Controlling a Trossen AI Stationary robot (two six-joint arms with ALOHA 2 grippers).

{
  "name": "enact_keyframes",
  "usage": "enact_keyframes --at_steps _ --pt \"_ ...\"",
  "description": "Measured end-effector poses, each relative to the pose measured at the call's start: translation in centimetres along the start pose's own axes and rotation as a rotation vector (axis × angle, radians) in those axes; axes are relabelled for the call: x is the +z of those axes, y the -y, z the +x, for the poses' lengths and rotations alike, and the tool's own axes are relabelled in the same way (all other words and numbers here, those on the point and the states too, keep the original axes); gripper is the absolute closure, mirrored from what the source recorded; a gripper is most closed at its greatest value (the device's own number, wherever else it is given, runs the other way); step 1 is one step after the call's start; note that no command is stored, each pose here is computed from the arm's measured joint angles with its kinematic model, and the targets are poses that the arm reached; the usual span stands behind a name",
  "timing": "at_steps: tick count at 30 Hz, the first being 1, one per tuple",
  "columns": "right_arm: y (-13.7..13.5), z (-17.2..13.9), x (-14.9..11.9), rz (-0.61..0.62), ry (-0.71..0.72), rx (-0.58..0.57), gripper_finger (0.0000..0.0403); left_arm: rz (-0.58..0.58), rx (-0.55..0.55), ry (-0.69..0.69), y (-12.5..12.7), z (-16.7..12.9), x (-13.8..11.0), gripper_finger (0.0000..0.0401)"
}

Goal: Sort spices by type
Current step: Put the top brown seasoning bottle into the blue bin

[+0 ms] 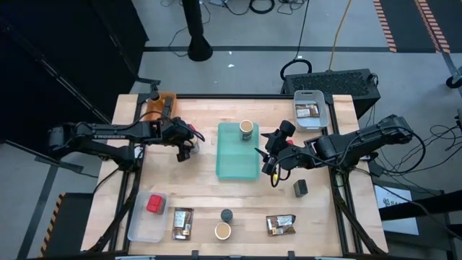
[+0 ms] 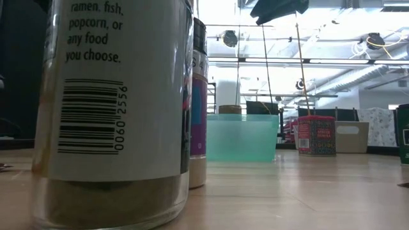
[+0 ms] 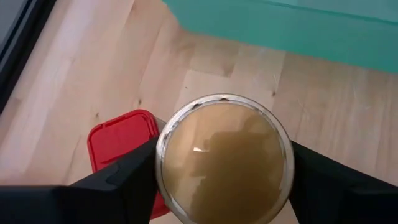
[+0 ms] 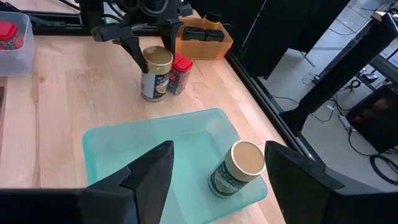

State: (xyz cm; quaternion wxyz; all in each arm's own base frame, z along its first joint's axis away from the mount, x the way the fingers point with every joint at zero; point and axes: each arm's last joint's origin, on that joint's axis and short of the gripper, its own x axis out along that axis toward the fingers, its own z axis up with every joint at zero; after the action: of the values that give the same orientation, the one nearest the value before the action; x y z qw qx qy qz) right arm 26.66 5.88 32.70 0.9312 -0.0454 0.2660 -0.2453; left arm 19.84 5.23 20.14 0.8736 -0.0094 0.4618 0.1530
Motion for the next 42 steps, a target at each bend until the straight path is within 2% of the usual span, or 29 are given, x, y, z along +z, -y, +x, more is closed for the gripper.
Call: enact_keyframes --at_steps 4,12,20,25,31,37,42 --pt "0.0 0.0 0.0 0.0 0.0 0.0 0.0167 -0.004 -0.01 0.009 0.0 -0.6 0.3 0.0121" --pt "0.0 0.0 0.0 -0.002 -0.002 -0.001 0.0167 0.01 -0.064 0.132 0.4 -3.0 2.2 0.0121" --pt "0.0 0.0 0.0 -0.013 -0.002 -0.001 0.0167 0.028 -0.103 0.344 1.4 -5.8 6.2 0.0121" --pt "0.0 0.0 0.0 -0.013 -0.004 -0.001 0.0167 0.053 -0.126 0.403 2.2 -6.7 8.6 0.0121" --pt "0.1 0.0 -0.4 -0.027 -0.03 -0.007 0.0167 0.084 -0.149 0.358 3.6 -5.1 10.9 0.0121" --pt "0.5 -0.1 -1.4 -0.006 -0.117 -0.04 0.0167 0.093 -0.154 0.32 4.4 -3.1 13.0 0.0121" --pt "1.0 -0.6 -1.8 -0.019 -0.112 -0.153 0.0167 0.095 -0.154 0.298 4.8 -1.8 13.9 0.0121"
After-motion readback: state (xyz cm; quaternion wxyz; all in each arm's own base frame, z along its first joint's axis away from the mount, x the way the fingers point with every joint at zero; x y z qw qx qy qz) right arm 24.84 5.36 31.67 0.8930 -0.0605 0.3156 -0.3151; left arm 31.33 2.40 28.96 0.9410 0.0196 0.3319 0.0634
